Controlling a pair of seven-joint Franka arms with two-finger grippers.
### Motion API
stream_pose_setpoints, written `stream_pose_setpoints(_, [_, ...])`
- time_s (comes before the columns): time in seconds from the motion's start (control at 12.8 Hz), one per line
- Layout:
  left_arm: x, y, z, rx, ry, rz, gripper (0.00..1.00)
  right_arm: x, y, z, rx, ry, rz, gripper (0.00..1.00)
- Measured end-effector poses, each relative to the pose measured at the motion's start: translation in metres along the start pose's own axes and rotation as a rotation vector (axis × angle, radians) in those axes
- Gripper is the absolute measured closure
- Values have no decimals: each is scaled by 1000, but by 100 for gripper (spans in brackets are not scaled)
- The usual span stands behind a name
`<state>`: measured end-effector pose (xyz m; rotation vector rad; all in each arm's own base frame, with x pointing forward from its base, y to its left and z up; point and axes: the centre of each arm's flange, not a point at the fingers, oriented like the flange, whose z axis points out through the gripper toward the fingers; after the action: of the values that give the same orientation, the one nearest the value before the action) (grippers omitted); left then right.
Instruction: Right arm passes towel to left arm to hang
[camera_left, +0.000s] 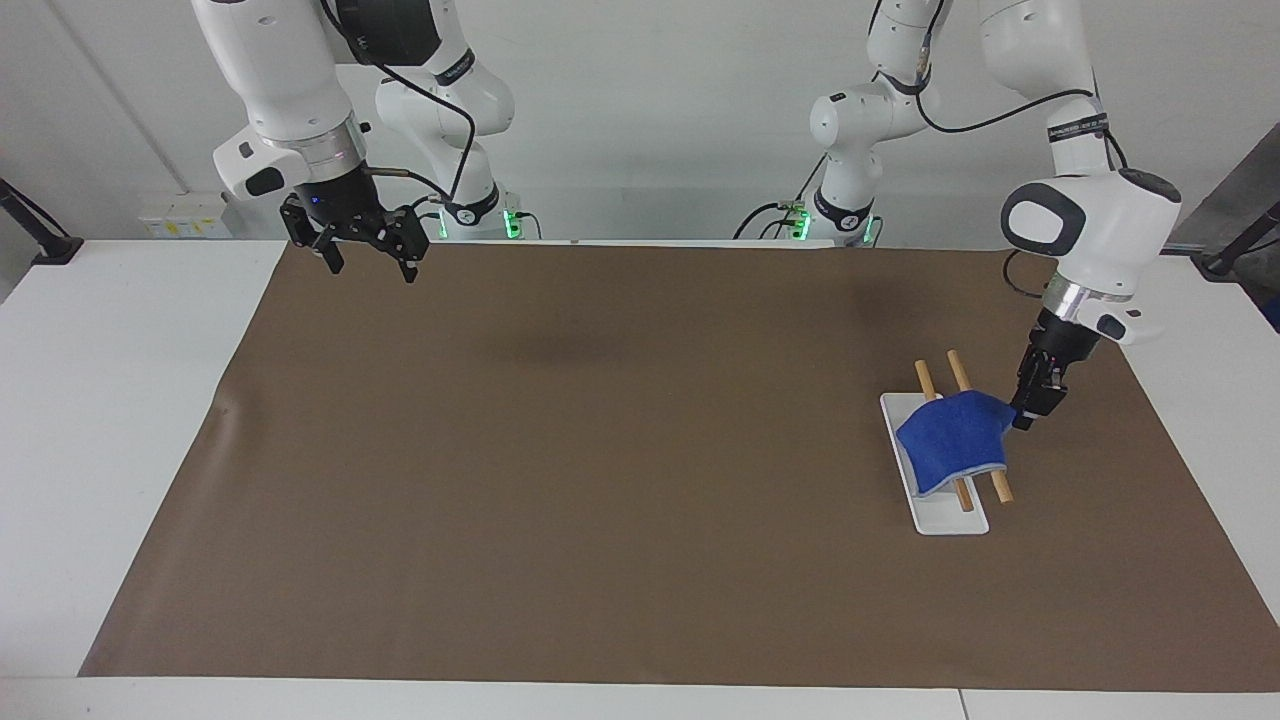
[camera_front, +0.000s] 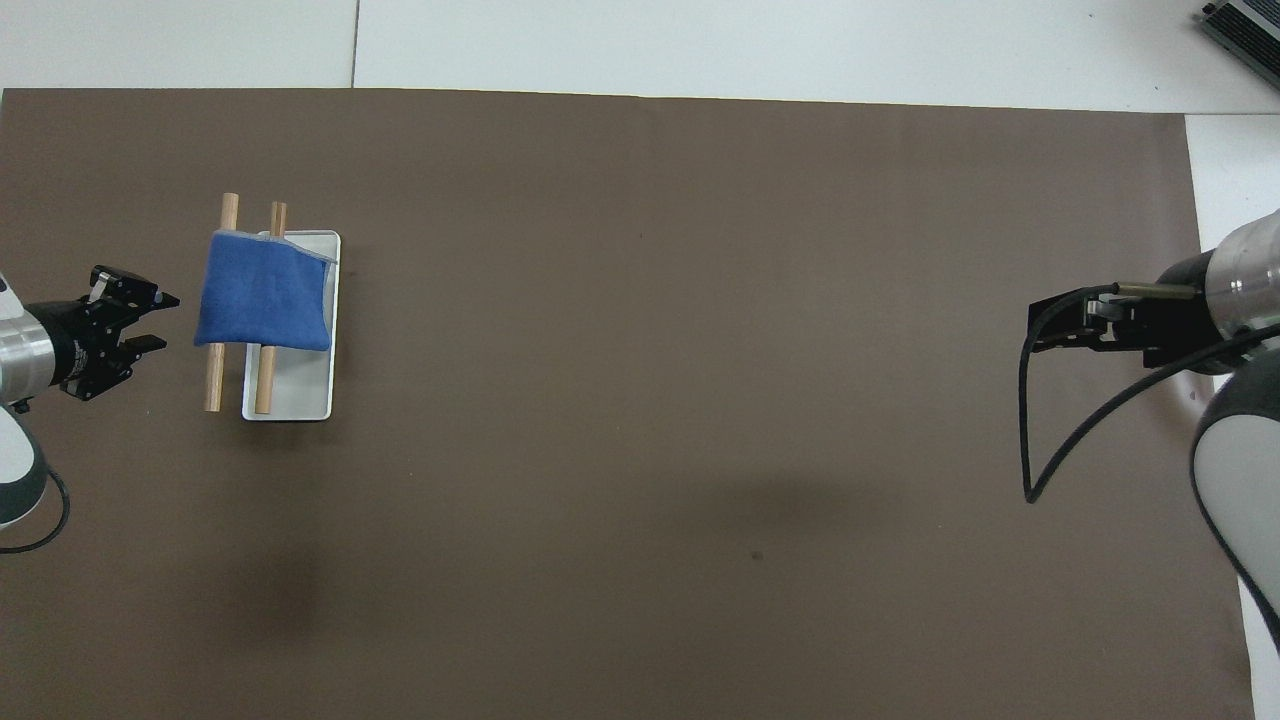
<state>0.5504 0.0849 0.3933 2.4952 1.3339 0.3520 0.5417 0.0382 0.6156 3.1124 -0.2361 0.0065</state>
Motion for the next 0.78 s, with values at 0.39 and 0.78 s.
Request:
stream_pose_setpoints(0.39, [41,-10,-44,133,-123,423,48,-1,2,2,-2,-14,-19,0])
stream_pose_setpoints(0.78, [24,67,-120,308,-231,642,48,3,25,6,-1,-23,-48,0])
